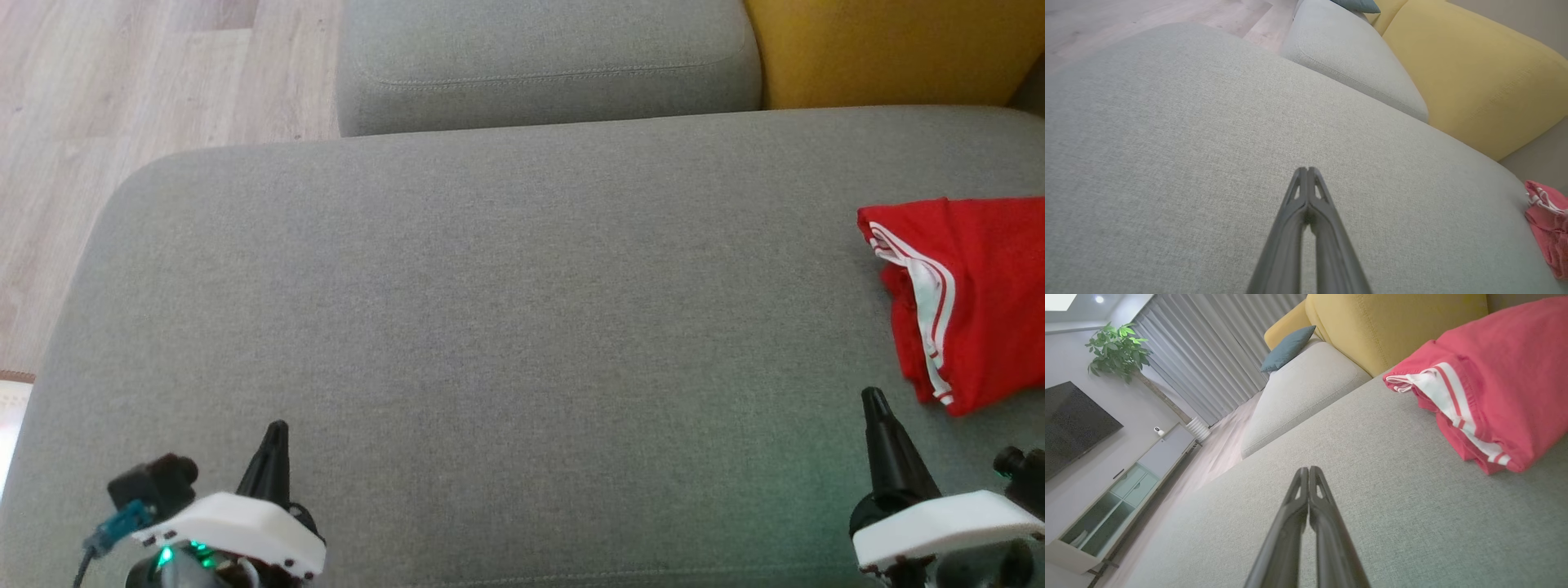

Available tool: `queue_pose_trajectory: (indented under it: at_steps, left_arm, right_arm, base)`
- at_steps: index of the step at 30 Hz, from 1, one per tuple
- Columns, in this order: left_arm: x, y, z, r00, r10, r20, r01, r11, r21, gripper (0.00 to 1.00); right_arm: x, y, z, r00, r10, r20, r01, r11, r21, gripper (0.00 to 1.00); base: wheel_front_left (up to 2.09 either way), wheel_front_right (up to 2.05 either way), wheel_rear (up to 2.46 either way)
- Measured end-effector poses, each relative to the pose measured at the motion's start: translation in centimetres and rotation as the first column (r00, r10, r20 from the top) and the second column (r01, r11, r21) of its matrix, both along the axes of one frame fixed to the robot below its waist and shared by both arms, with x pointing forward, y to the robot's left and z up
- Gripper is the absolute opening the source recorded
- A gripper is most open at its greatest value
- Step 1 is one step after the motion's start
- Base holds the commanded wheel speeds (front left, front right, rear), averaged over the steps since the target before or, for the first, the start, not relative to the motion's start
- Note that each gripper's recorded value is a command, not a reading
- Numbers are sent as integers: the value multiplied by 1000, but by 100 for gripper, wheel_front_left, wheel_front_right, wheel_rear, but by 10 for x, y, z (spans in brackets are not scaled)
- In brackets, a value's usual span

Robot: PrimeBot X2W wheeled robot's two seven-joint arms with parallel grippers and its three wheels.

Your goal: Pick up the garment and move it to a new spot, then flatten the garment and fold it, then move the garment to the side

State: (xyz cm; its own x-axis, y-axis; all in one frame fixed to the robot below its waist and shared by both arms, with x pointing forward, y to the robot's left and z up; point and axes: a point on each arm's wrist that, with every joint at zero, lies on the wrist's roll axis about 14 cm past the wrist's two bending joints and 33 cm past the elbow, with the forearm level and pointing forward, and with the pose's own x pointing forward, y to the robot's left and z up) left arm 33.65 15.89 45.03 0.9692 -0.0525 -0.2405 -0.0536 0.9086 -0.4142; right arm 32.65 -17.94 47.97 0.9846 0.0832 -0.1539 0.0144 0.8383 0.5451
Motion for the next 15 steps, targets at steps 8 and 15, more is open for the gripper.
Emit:
queue_pose_trajectory:
  at_steps: [8,15]
  left_arm:
    - [2,2,-3,999,23,-30,-26,995,-100,0]
    - [4,4,-3,998,39,-43,-47,982,-185,0]
  right_arm:
    - [3,-1,-2,1000,-16,-6,17,996,93,0]
    - [8,-1,-1,1000,-29,-3,29,985,171,0]
  base:
    - [0,0,0]
    - [0,0,0]
